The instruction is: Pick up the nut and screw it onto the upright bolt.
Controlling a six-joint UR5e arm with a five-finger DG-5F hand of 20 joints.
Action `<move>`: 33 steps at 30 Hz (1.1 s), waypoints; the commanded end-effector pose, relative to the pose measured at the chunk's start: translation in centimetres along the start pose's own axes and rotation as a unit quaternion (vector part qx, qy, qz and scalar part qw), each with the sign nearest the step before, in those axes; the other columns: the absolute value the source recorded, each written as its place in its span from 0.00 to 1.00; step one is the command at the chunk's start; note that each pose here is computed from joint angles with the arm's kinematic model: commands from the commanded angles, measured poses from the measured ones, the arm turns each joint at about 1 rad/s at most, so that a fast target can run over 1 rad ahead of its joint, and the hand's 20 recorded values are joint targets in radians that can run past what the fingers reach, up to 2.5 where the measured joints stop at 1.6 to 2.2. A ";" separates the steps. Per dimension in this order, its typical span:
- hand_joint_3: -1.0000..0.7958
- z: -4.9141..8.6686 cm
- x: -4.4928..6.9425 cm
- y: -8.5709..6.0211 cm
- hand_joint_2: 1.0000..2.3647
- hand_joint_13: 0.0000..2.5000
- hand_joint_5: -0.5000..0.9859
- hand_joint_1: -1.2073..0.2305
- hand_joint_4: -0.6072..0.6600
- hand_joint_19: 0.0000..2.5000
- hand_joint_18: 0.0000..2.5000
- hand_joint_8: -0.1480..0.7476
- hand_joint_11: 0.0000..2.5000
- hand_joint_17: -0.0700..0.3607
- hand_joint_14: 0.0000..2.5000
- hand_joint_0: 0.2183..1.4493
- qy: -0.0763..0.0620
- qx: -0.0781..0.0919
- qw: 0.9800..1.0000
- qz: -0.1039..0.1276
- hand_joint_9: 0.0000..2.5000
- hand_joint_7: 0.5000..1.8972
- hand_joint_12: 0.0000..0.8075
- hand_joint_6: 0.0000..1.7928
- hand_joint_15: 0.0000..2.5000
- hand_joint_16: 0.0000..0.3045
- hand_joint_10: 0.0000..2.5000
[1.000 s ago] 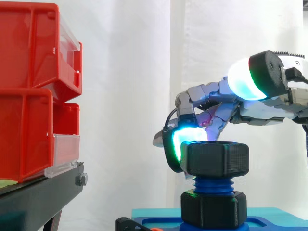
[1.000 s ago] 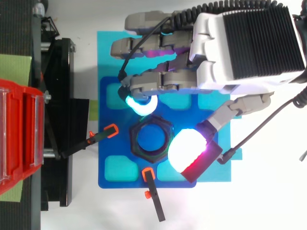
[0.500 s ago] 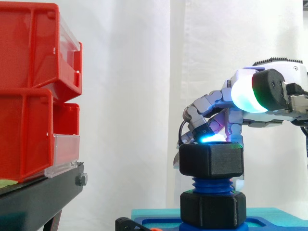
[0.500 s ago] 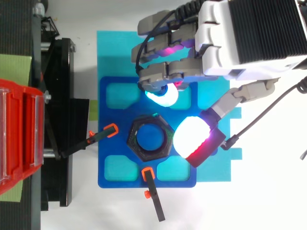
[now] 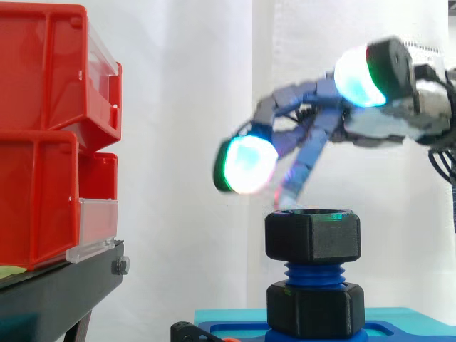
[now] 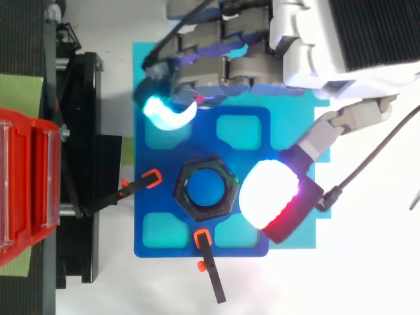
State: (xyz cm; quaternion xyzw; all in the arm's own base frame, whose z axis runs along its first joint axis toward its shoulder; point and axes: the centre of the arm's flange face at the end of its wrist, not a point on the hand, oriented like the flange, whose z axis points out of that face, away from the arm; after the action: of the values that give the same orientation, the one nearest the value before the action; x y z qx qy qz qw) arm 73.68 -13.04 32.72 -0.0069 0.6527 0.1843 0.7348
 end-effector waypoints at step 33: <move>0.28 0.9 6.1 3.4 0.00 0.00 0.21 0.81 0.56 0.00 0.00 0.39 0.00 0.39 0.00 0.16 0.013 -0.004 1.000 0.021 0.08 0.07 0.42 0.28 0.00 0.14 0.00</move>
State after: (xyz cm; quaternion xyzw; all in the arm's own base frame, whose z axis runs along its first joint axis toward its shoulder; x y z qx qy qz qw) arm 73.93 -7.74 28.77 -0.0019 0.6560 0.2040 0.7267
